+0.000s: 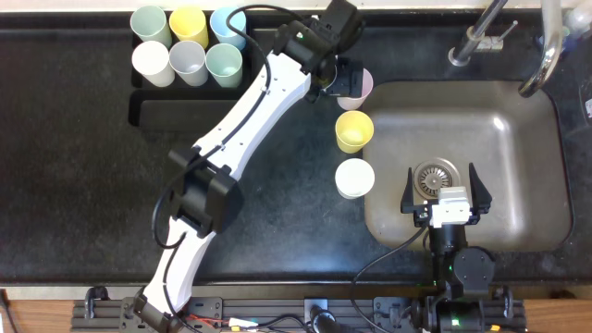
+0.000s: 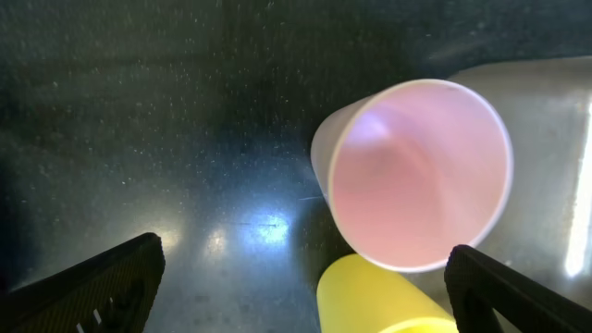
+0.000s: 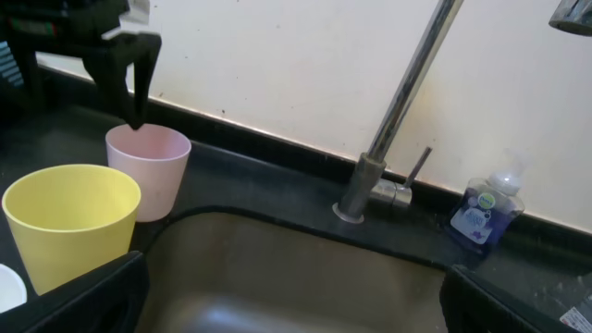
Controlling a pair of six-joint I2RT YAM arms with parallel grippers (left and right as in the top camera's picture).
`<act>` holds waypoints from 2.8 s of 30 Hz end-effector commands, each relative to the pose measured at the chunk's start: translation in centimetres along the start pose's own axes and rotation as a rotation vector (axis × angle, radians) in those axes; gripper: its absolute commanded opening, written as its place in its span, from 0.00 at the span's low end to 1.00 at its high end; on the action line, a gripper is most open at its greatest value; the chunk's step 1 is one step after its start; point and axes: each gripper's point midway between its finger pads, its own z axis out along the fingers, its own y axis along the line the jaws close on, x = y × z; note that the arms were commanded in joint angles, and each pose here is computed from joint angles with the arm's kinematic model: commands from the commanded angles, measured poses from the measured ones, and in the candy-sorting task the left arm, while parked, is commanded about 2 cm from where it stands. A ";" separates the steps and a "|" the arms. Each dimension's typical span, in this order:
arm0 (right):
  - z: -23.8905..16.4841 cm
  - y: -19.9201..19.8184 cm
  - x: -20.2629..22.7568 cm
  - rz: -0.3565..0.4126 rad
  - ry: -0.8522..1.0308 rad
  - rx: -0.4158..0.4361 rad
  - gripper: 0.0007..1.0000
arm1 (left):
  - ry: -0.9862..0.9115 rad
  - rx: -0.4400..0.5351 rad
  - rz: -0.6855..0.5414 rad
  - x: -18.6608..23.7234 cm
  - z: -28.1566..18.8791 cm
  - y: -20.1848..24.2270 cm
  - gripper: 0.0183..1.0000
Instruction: Store Cups
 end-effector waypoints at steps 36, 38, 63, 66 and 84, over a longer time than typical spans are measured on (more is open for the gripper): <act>0.0 0.1 0.3 0.004 0.001 0.002 1.00 | -0.219 0.041 -0.172 -4.5 -13.4 4.1 0.02; 0.0 0.1 0.3 0.004 0.001 0.002 1.00 | -0.287 -0.022 -0.203 -3.9 -18.7 7.0 0.02; 0.0 0.1 0.3 0.004 0.001 0.002 1.00 | -0.248 -0.412 -1.003 6.6 -17.3 37.1 0.02; 0.0 0.1 0.3 0.004 0.001 0.002 0.99 | -0.225 -0.419 -0.989 5.2 -16.4 37.8 0.02; 0.0 0.1 0.3 0.004 0.001 0.002 1.00 | -0.134 -0.421 -0.990 3.1 -11.7 39.4 0.02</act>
